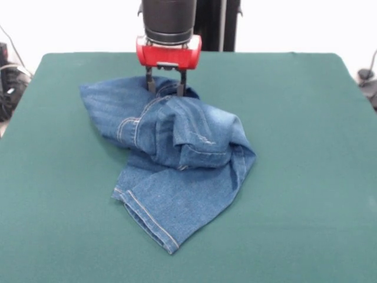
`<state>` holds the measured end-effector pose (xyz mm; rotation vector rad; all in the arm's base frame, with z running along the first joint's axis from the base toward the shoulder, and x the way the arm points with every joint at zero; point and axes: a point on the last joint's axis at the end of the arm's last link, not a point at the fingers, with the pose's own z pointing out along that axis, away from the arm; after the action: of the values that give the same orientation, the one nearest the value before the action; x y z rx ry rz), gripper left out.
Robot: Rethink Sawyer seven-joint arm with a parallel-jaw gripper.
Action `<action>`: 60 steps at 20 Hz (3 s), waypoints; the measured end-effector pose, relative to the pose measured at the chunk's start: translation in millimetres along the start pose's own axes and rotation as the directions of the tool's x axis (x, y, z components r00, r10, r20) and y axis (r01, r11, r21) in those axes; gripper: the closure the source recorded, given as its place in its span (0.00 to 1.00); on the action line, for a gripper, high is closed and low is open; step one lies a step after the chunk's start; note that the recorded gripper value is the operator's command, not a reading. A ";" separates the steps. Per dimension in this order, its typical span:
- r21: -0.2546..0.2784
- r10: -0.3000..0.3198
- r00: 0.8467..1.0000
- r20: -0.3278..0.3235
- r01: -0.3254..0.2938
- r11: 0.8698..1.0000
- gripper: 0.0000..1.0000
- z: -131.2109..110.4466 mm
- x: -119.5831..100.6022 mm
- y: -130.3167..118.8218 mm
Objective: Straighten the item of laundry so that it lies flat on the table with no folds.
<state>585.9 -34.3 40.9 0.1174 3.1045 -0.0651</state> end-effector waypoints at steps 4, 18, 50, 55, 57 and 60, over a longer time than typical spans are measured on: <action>0.002 -0.006 1.000 0.008 0.005 1.000 0.00 -0.8 -4.3 2.3; 0.004 -0.007 1.000 0.016 0.007 1.000 0.00 -2.0 -8.4 2.0; 0.000 0.002 0.998 0.056 -0.002 1.000 1.00 -43.9 -14.5 -2.2; 0.007 -0.019 0.999 0.046 0.018 1.000 1.00 -91.1 -12.5 8.6; 0.008 -0.029 0.999 0.037 0.029 1.000 1.00 -114.3 -13.2 14.6; 0.010 -0.037 0.999 0.037 0.036 0.999 1.00 -136.4 -14.5 20.1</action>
<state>597.4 -9.5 176.8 0.0592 3.0701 -0.0822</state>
